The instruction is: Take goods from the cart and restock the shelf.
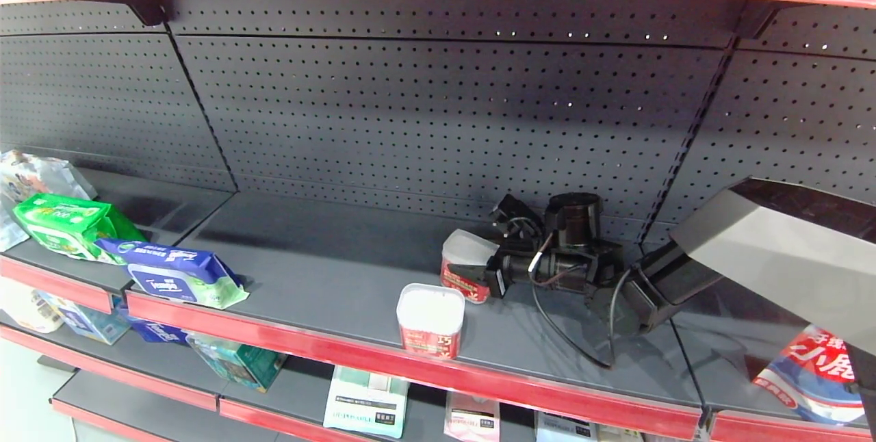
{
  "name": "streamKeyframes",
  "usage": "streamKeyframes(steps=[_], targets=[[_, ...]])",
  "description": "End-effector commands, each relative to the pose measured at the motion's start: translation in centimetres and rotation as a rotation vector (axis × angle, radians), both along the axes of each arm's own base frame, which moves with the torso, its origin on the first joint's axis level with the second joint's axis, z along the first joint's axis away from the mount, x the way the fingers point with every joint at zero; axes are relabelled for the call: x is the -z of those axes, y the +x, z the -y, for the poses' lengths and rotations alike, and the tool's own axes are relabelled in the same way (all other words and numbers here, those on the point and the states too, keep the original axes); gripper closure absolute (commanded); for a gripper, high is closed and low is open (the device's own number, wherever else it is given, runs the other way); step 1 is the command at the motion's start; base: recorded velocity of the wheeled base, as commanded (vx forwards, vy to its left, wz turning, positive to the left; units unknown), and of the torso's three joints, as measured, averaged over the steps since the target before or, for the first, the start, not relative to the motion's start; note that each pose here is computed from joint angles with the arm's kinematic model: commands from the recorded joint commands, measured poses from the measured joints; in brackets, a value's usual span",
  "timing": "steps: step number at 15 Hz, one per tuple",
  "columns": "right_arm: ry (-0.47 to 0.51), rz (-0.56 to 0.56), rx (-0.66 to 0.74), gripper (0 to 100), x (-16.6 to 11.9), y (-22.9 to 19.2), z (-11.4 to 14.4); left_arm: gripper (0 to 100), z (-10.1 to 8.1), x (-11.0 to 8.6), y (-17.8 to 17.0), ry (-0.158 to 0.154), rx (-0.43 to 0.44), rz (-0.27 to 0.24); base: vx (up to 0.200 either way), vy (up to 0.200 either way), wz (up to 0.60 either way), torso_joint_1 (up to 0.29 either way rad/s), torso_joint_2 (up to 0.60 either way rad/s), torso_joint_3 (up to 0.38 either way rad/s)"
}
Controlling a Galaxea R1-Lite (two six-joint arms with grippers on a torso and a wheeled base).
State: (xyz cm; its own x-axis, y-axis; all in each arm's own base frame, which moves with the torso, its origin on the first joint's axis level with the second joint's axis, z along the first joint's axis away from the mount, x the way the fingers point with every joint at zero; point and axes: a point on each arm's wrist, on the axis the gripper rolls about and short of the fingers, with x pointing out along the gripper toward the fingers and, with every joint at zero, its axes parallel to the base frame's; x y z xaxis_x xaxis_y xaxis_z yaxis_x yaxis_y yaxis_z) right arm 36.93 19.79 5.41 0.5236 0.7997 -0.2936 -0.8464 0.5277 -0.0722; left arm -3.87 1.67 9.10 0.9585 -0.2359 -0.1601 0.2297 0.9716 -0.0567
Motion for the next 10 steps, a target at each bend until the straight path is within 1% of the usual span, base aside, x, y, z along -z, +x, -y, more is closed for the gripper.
streamKeyframes(steps=[1,9,10], targets=[[-0.012,-0.005,0.005,100,0.52,0.19,0.26,0,0.0,0.0,0.01,0.0,0.0,-0.001,0.0,0.0,0.0,0.0,0.0,0.0],[-0.028,-0.002,0.013,100,1.32,0.49,0.2,0,0.0,0.0,0.01,0.0,0.0,-0.001,0.0,0.0,0.0,0.0,0.0,0.0],[-0.026,0.002,0.013,0,1.22,0.57,0.17,0,0.0,0.0,0.01,0.0,0.0,-0.001,0.0,0.0,0.0,0.0,0.0,0.0]])
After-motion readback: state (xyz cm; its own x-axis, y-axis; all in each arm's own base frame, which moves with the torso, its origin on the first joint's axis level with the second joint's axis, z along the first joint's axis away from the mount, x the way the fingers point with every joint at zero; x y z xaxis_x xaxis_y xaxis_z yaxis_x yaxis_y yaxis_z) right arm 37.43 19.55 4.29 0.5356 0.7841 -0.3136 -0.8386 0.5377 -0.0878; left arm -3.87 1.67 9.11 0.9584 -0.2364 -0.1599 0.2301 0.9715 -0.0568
